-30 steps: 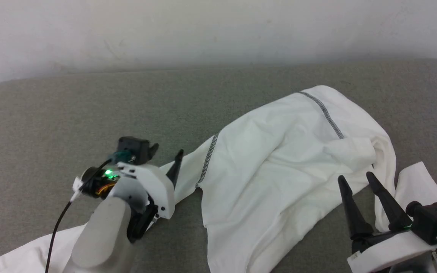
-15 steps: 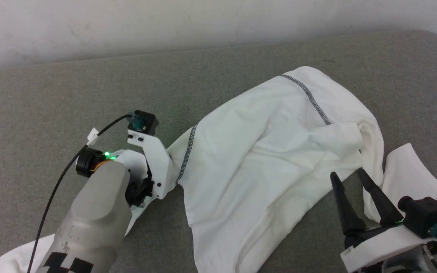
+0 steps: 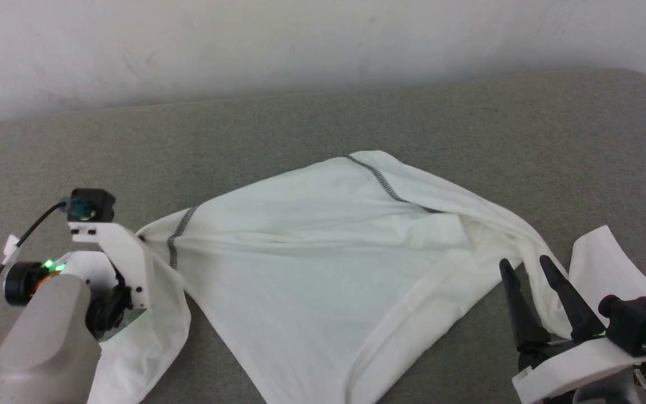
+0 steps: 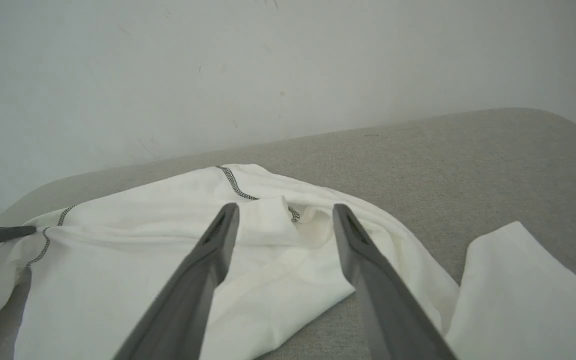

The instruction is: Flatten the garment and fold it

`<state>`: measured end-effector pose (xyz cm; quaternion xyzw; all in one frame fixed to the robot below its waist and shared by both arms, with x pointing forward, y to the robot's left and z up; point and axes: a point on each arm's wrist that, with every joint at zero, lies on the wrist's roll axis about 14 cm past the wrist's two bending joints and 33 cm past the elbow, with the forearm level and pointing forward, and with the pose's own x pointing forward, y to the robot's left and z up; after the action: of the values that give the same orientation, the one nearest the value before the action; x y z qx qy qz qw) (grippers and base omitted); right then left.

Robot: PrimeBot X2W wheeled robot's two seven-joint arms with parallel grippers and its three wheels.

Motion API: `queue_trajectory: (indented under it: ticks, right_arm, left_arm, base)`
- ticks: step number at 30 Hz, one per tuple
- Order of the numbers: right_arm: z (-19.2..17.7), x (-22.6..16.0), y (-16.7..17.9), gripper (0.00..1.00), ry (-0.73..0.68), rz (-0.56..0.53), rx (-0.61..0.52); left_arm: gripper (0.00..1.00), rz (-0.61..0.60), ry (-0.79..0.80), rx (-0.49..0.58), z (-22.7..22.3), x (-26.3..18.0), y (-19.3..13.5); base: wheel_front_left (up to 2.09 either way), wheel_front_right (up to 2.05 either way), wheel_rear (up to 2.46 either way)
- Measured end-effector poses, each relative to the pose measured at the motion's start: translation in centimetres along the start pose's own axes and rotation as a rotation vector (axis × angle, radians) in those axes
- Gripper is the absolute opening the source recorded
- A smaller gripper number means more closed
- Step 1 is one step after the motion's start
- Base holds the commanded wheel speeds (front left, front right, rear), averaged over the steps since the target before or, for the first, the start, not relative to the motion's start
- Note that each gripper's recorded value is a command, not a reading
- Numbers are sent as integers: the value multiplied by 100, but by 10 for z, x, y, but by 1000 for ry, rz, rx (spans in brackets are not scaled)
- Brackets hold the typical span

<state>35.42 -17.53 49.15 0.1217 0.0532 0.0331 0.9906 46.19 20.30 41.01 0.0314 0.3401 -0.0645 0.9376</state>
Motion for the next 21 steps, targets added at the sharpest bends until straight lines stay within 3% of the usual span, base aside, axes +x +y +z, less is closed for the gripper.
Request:
queue_trajectory:
  ticks: [3, 8, 9, 10, 15, 21]
  right_arm:
    - [1, -1, 3, 100, -3, 9, 4]
    - [0, -2, 5, 100, 3, 15, 6]
    - [1, -3, 5, 100, 1, 16, 7]
    - [1, -3, 5, 100, 1, 17, 7]
    - [6, -6, 8, 100, -11, 23, 5]
    - [9, -12, 8, 100, -15, 24, 4]
  left_arm:
    - [0, 58, -2, -45, -8, -10, 22]
    - [0, 82, -29, -106, -21, -20, 26]
    - [10, 77, -40, -124, -22, -21, 24]
    - [98, 72, -55, -144, -22, -21, 21]
    - [100, 46, -191, -170, -3, -30, 8]
    - [100, -93, -300, -58, 22, -45, -43]
  base:
    - [0, 0, 0]
    - [0, 0, 0]
    - [0, 0, 0]
    - [0, 0, 0]
    - [0, 0, 0]
    - [0, 0, 0]
